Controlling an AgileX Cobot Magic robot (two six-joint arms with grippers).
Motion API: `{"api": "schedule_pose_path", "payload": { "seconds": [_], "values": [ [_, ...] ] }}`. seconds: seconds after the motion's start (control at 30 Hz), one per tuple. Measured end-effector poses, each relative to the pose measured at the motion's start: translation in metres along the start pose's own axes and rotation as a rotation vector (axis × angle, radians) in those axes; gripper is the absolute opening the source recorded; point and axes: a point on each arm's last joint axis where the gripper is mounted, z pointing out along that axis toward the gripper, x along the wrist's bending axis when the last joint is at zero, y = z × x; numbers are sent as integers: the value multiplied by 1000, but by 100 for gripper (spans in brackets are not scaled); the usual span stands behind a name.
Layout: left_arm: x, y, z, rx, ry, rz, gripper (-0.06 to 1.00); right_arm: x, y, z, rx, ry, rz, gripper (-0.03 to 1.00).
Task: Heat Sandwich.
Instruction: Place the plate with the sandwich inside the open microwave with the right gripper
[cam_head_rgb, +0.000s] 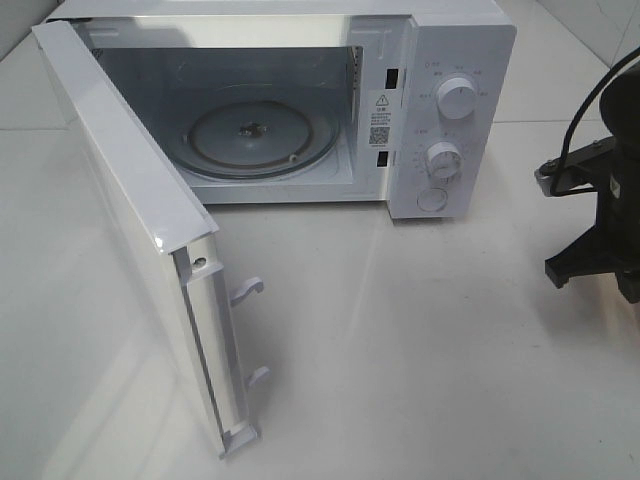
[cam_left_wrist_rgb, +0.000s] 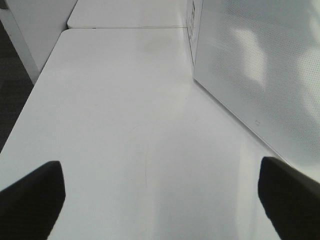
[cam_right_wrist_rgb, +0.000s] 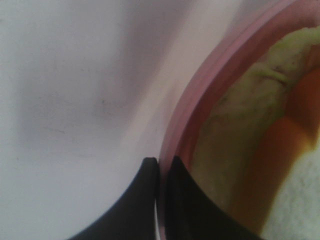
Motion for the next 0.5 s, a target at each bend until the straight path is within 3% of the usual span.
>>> {"api": "schedule_pose_path", "payload": {
  "seconds": [0.23,0.5],
  "values": [
    [0,0,0,0,0,0,99,0,-8,-18,-11,-15,-3,3],
    [0,0,0,0,0,0,99,21,-20,-39,-27,8,-76,3]
  ]
}}
